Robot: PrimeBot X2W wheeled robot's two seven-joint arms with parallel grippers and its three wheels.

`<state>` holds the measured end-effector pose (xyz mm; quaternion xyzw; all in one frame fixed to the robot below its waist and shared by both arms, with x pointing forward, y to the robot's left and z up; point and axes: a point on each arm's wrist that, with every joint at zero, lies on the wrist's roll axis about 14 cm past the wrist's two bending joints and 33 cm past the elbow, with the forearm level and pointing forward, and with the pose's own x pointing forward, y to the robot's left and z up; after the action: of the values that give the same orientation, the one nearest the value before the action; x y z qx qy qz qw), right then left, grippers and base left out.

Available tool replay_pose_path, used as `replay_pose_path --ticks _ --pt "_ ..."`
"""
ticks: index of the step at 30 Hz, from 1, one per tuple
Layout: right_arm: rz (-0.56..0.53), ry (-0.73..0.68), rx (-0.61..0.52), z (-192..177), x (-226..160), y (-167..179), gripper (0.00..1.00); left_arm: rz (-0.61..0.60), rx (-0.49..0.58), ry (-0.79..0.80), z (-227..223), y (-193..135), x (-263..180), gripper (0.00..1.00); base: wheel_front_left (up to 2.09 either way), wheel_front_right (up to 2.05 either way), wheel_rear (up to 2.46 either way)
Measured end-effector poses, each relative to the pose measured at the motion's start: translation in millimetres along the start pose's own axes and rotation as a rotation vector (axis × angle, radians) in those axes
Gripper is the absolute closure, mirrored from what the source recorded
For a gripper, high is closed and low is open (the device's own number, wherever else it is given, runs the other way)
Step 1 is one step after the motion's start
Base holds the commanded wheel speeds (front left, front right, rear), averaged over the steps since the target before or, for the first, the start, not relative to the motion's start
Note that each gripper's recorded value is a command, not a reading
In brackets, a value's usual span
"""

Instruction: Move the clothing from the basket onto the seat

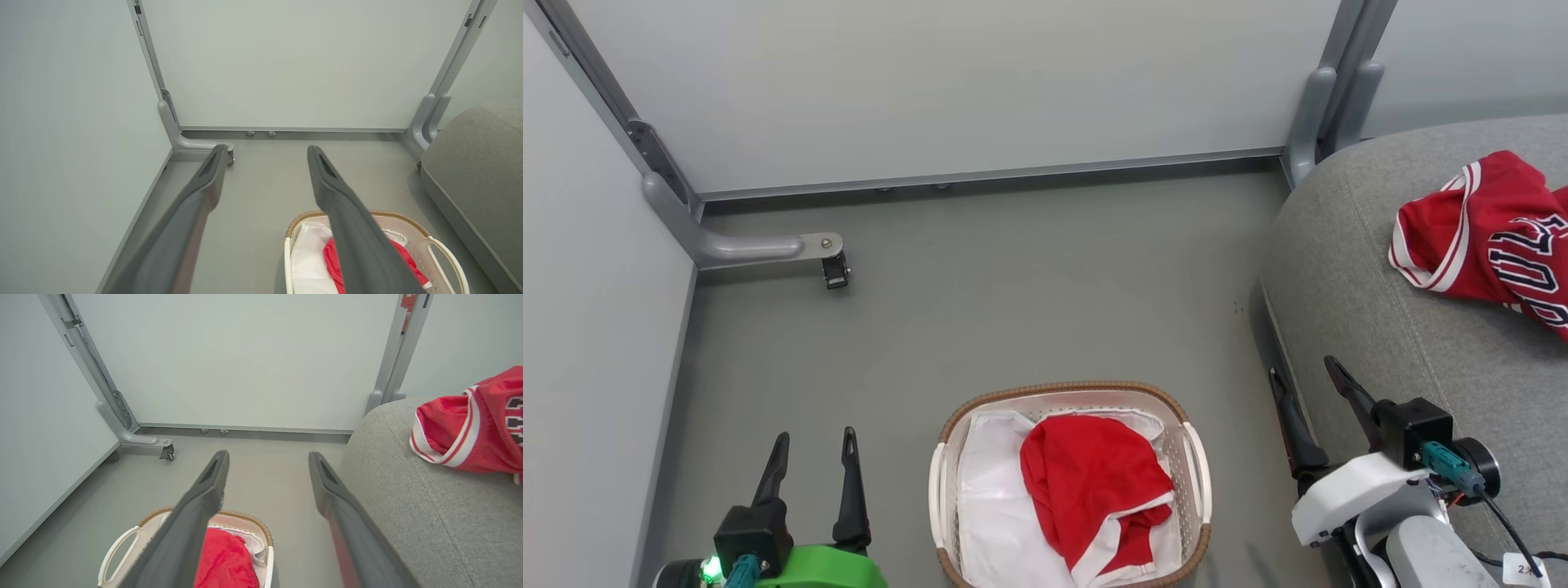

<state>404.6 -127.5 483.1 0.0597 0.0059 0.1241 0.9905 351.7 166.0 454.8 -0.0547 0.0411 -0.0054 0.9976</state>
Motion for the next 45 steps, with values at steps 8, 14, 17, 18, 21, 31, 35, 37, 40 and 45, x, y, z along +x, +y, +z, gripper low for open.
replay_pose_path --ticks 8,14,17,18,21,31,35,37,40,45 --pt "0.002 -0.046 -0.007 14 24 -8 0.0 -0.068 -0.006 0.038 -11 -22 23 0.0 0.0 0.0 0.0" --pt "0.0 -0.108 0.0 30 48 -16 0.0 -0.174 -0.017 0.069 -23 -55 55 0.0 0.0 0.0 0.0" --pt "0.0 -0.14 0.007 37 60 -20 0.0 -0.228 -0.014 0.099 -36 -72 72 0.0 0.0 0.0 0.0" --pt "0.0 -0.147 0.009 38 63 -21 0.0 -0.246 -0.014 0.11 -40 -78 78 0.0 0.0 0.0 0.0" --pt "0.002 -0.17 0.02 41 76 -24 0.0 -0.287 -0.011 0.152 -58 -92 95 0.0 0.0 0.0 0.0" --pt "0.01 -0.228 0.033 41 111 -35 0.0 -0.437 0.017 0.334 -140 -133 133 0.0 0.0 0.0 0.0" --pt "-0.001 -0.232 0.03 34 121 -43 0.0 -0.484 0.031 0.366 -164 -148 152 0.0 0.0 0.0 0.0" --pt "-0.002 -0.24 0.027 32 125 -47 0.0 -0.519 0.038 0.389 -179 -157 157 0.0 0.0 0.0 0.0" --pt "-0.004 -0.252 0.017 30 132 -52 0.0 -0.564 0.07 0.442 -207 -162 159 0.0 0.0 0.0 0.0" --pt "-0.018 -0.244 0.008 19 136 -60 0.0 -0.618 0.1 0.532 -250 -170 158 0.0 0.0 0.0 0.0"
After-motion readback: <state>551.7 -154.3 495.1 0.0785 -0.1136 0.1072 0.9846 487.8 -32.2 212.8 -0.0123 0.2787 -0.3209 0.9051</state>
